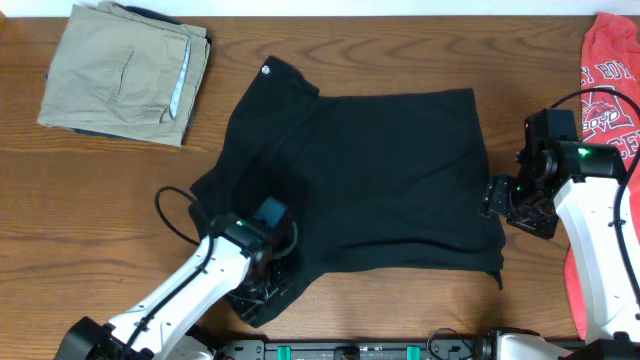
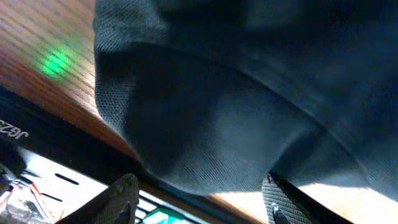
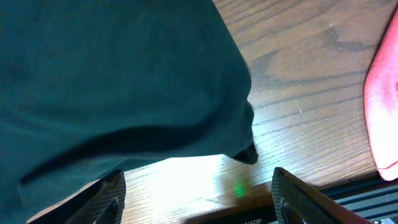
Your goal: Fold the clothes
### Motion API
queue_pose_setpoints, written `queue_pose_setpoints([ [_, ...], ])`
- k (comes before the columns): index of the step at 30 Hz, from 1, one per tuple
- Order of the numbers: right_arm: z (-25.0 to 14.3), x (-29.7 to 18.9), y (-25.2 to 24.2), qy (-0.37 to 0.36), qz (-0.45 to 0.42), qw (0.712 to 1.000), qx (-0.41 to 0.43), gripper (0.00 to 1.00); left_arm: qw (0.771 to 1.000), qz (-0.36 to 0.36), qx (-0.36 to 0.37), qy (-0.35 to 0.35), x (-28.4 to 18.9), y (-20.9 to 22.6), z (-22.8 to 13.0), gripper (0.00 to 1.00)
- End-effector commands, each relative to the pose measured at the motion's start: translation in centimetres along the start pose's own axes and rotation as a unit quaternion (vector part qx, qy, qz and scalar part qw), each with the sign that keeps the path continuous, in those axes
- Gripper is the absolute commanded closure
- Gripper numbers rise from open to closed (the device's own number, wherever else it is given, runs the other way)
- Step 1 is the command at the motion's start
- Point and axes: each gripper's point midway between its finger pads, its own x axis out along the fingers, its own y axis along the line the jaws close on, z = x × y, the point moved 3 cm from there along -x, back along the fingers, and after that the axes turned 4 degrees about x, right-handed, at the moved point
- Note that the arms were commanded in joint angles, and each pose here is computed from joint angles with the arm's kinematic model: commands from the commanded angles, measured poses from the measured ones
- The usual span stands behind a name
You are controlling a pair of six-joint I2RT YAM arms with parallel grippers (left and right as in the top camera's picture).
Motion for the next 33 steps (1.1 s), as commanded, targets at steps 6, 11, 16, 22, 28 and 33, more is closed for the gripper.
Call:
queue_pose_setpoints([
  [6, -0.1, 0.0, 0.1, 0.0, 0.004, 1.0, -0.002, 0.27, 0.999, -0.003, -0.032, -0.009, 2.5, 0.6, 0.5, 0.35],
  [11, -0.2, 0.0, 0.1, 0.002, 0.003, 1.0, -0.002, 0.27, 1.0, -0.002, 0.009, -0.008, 2.6, 0.7, 0.5, 0.69],
  [16, -0.2, 0.0, 0.1, 0.002, 0.003, 1.0, -0.002, 0.3, 0.999, 0.002, 0.054, -0.004, 1.9, 0.6, 0.3, 0.94],
  [22, -0.2, 0.0, 0.1, 0.002, 0.003, 1.0, -0.001, 0.31, 0.994, -0.021, 0.109, -0.016, -1.2, -0.7, 0.1, 0.94],
  [28, -0.1, 0.0, 0.1, 0.0, 0.004, 1.0, 0.0, 0.31, 0.984, -0.06, 0.152, -0.071, -5.7, -1.8, 0.2, 0.94],
  [33, 0.1, -0.1, 0.2, -0.005, 0.007, 1.0, 0.002, 0.31, 0.975, -0.081, 0.162, -0.125, -7.9, -2.3, 1.0, 0.94],
])
